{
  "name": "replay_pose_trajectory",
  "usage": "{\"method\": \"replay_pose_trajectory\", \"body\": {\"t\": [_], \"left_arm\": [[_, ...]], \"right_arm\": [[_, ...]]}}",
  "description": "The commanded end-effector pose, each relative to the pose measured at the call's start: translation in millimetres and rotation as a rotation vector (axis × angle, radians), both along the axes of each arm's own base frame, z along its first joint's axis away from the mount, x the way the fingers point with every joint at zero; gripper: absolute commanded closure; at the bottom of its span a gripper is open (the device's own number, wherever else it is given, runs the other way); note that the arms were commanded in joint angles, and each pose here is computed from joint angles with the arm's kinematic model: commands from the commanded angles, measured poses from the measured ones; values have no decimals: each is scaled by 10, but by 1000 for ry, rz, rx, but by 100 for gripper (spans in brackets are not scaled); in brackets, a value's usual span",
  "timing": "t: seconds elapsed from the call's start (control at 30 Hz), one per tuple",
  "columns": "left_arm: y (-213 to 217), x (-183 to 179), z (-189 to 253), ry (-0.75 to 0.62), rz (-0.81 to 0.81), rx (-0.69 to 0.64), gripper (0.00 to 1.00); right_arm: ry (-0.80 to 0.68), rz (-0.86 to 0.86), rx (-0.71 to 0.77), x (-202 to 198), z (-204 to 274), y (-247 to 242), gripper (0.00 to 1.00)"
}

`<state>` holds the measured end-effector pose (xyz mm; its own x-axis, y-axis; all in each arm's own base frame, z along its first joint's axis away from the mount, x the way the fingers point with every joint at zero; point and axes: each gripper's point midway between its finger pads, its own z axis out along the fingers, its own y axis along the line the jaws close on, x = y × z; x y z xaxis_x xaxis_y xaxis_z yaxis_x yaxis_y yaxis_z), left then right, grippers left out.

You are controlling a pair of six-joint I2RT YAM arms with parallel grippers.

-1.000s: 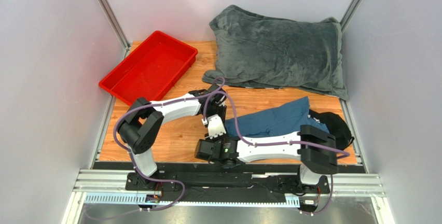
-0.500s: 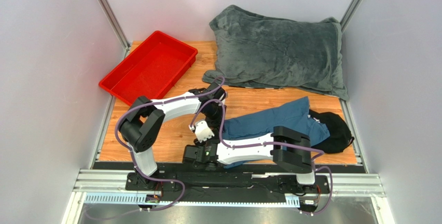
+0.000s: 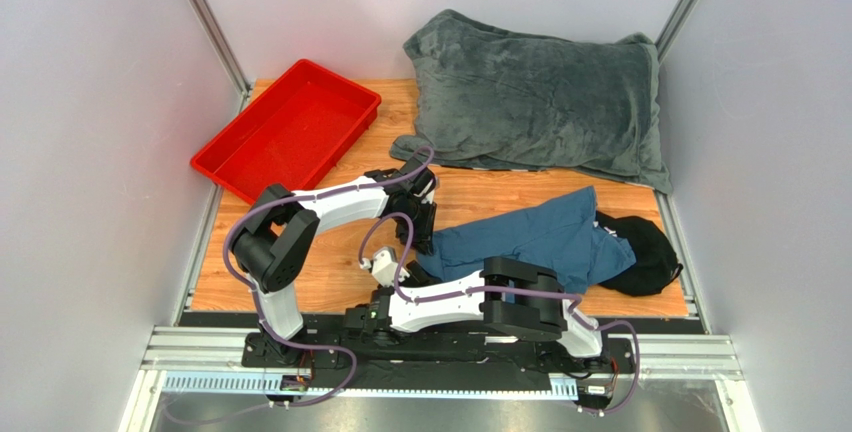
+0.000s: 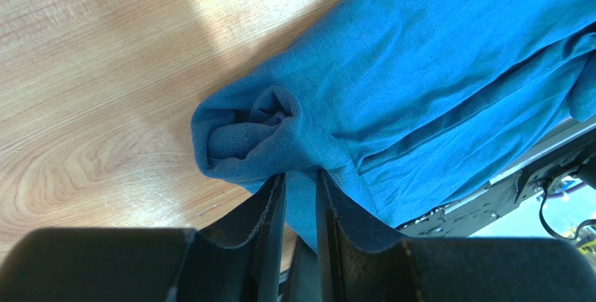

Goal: Roll the t-shirts
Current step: Roll the T-shirt to the center of the board.

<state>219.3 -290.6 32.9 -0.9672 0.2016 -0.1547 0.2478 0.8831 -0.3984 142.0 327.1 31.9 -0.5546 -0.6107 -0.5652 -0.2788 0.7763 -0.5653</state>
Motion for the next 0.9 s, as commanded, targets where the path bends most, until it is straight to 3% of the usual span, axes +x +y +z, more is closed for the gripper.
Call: {"method": "replay_pose_trajectory", "body": {"t": [0.0,0.2,0.4,0.67,0.87], "left_arm": [[-33,33,15,-27,-23,18,69],[-54,34,35,-25,-21,11,69],[-55,52,81,-31,-18,2,69],[-53,161,252,-51,7,-54,63],[-33,332,576,-96,47,-139,52]], "right_arm": [[-13,-36,-79,-2,-41,-170,44],[25,-38,-45,-60,-161,-174,52],[74,-46,90,-79,-212,-153,63],[131,-48,405,-89,-88,-10,69],[214,-71,662,-95,-29,-35,69]]}}
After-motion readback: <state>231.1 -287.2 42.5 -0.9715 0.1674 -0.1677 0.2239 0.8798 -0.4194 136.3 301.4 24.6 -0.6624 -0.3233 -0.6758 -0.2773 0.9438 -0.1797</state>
